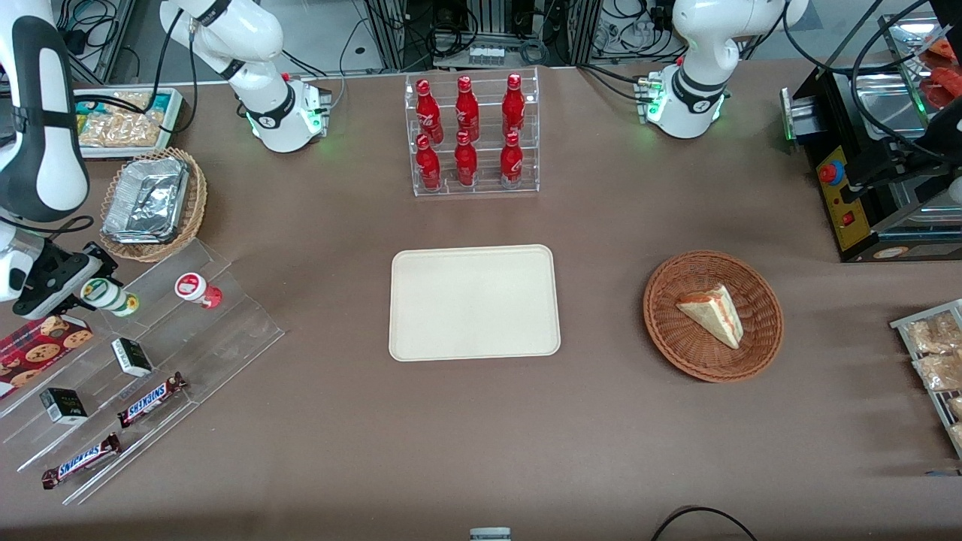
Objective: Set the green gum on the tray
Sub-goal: 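Close the right gripper on the green gum jar and lift it, then carry the green gum jar over the cream tray with the right gripper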
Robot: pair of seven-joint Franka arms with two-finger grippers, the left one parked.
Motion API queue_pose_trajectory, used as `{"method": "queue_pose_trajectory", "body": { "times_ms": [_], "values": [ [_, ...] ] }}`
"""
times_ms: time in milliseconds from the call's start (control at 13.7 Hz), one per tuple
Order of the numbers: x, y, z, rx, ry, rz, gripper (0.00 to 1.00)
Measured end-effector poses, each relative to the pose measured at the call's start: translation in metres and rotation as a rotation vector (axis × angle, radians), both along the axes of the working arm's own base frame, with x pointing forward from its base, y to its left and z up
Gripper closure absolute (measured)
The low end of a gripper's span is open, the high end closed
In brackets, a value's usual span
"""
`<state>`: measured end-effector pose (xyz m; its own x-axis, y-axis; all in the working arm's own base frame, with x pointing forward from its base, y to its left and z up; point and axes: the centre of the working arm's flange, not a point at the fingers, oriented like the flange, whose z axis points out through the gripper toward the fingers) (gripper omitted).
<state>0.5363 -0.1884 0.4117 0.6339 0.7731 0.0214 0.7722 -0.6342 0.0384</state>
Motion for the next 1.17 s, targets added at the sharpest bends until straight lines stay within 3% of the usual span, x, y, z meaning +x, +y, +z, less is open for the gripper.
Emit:
{"method": "queue_pose_trajectory", "body": {
  "times_ms": [365,876,1168],
  "values": [
    [0.021,0.076,0.031,0.017,0.03,-0.126,0.41],
    [0.03,0.222,0.022,0.018,0.068,-0.39,0.41],
    [0.034,0.313,-0.009,-0.006,0.106,-0.563,0.41]
  ]
}}
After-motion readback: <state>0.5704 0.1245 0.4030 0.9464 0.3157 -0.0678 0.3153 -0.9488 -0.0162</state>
